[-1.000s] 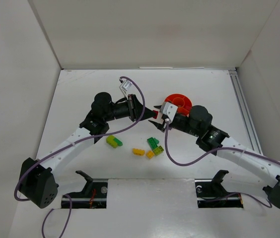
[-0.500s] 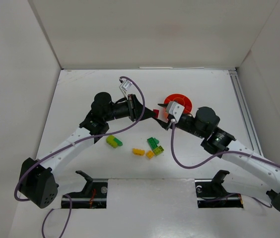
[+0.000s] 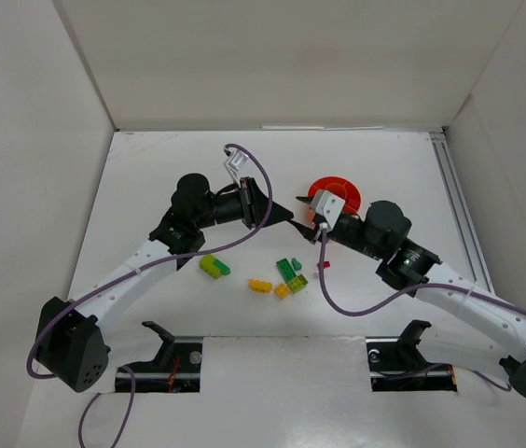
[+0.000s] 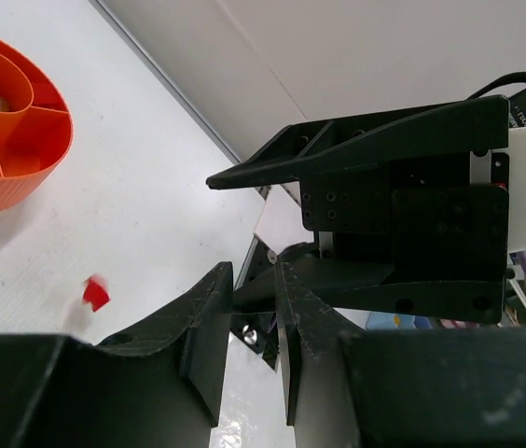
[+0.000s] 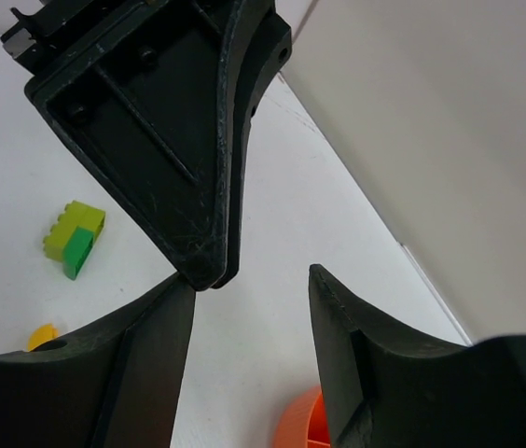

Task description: Sort the legos into containers by color

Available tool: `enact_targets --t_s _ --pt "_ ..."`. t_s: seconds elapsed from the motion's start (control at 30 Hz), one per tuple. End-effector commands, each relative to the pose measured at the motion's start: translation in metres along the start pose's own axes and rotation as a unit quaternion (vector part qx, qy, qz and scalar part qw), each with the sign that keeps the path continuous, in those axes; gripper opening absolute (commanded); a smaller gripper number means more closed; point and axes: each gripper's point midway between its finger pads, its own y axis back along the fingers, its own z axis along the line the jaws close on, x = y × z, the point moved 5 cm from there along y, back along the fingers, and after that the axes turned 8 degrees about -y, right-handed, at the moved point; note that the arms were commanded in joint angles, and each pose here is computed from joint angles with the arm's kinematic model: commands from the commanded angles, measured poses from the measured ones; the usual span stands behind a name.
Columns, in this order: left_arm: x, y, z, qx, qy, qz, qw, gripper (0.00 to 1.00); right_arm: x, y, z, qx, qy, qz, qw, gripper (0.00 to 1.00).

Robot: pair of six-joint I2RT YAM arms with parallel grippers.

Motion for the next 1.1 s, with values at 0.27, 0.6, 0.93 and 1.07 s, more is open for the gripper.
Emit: enact_targets --t_s 0.27,0.6,0.93,1.07 --pt "0.002 0.017 0.052 -0.215 -0.006 -0.027 0.976 0.58 0.069 0.057 -0.014 0.207 -0.224 0.199 0.931 0.59" --pt "0.015 0.039 0.078 -0.328 0.002 -0.018 0.944 0.97 0.17 0.101 0.016 0.287 -0.374 0.398 0.787 0.55" --pt "0.031 0.048 0.089 -0.36 0.003 0.009 0.933 0.99 0.225 0.09 0.025 0.275 -0.367 0.465 0.757 0.55" --pt "0.029 0.049 0.087 -0.358 -0.003 0.007 0.934 0.99 0.234 0.087 0.027 0.274 -0.358 0.475 0.756 0.55"
